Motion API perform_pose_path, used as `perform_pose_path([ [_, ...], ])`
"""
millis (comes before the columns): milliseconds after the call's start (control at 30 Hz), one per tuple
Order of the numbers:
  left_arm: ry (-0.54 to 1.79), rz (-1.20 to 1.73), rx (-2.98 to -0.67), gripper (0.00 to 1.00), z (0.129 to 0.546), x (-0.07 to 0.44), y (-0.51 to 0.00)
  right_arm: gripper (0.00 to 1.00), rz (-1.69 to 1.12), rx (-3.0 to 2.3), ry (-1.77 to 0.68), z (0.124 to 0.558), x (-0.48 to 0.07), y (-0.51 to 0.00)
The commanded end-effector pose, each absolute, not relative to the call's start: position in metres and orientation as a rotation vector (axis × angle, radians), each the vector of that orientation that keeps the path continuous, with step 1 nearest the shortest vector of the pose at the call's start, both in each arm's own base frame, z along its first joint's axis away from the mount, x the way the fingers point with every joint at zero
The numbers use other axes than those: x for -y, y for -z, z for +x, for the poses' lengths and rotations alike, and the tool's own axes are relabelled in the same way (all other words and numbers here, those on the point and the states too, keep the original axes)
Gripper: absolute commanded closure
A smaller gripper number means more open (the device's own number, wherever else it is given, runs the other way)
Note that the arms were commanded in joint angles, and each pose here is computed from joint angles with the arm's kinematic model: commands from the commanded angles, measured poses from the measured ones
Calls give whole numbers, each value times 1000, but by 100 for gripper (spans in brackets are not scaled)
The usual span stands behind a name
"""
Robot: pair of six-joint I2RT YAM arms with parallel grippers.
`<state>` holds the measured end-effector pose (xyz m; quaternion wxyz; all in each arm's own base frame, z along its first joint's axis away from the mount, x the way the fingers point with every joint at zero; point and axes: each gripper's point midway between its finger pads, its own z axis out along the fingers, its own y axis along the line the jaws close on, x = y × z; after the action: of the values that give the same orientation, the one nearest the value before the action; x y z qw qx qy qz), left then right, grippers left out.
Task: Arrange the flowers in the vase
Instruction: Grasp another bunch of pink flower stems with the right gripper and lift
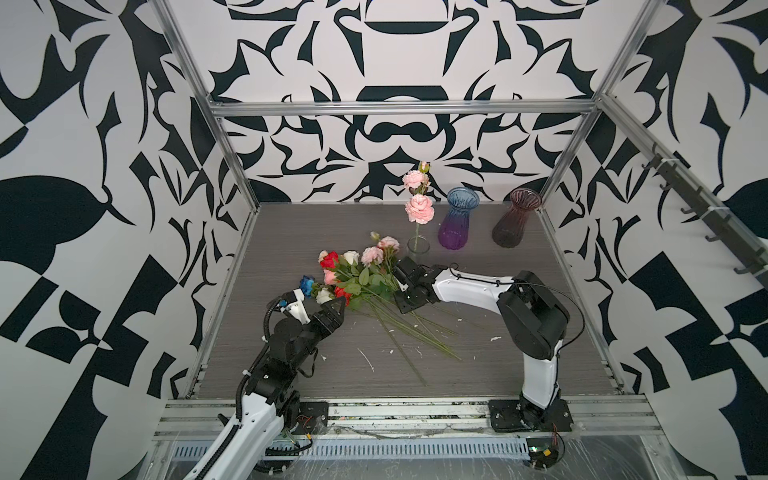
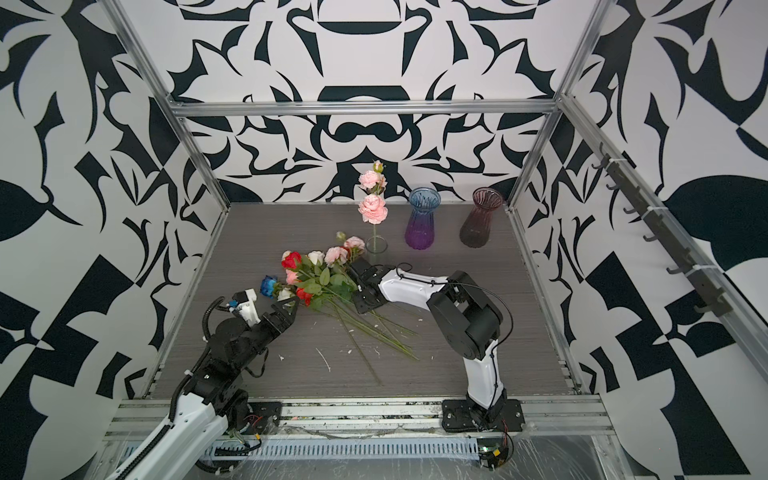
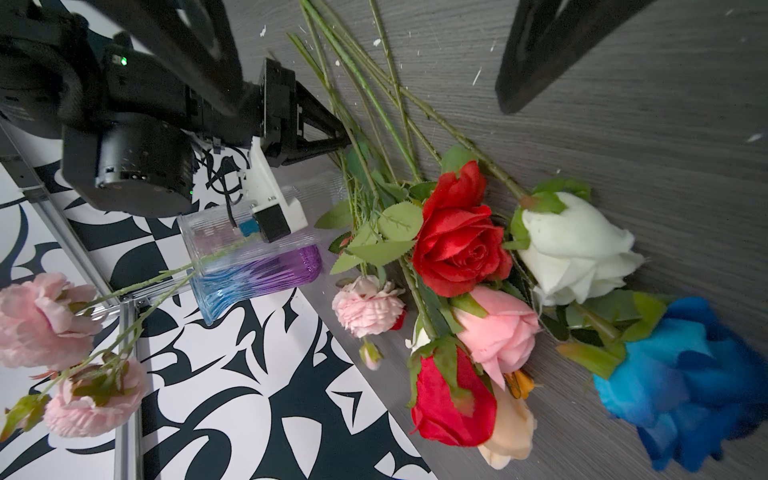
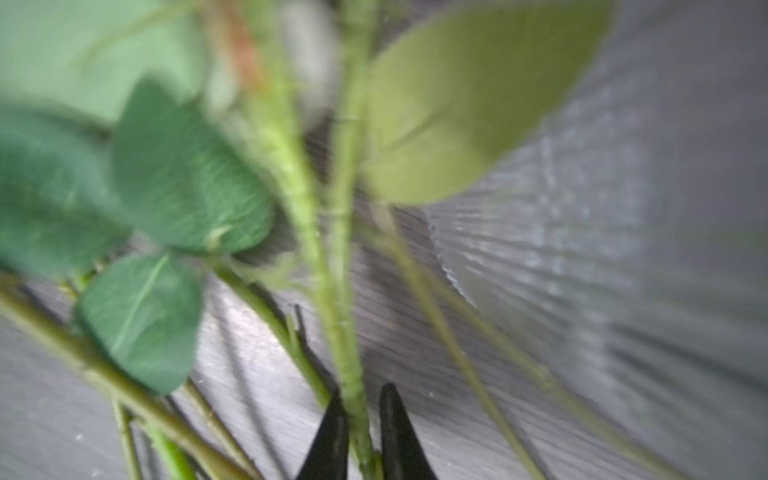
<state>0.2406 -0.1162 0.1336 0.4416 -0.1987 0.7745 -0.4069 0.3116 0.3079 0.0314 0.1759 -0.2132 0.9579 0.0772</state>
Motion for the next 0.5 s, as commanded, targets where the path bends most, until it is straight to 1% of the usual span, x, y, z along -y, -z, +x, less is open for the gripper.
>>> perform_pose_path([
  [0,1010,-483,-1914,1,240,116,-140,89,-662,-2645,-207,317,-322,-57],
  [67,1014,-475,-1910,1,240,116,-141,93,-706,-2609,-163,318,-326,-68],
  [133,1017,-473,-1907,1,239,116,-142,95,-744,-2567,-125,321,-329,-82],
  [300,1018,-470,-1899,1,238,115,-142,97,-830,-2448,-34,330,-338,-123],
  [467,1030,-443,-1896,0,234,117,-150,98,-900,-2346,-12,333,-350,-164],
])
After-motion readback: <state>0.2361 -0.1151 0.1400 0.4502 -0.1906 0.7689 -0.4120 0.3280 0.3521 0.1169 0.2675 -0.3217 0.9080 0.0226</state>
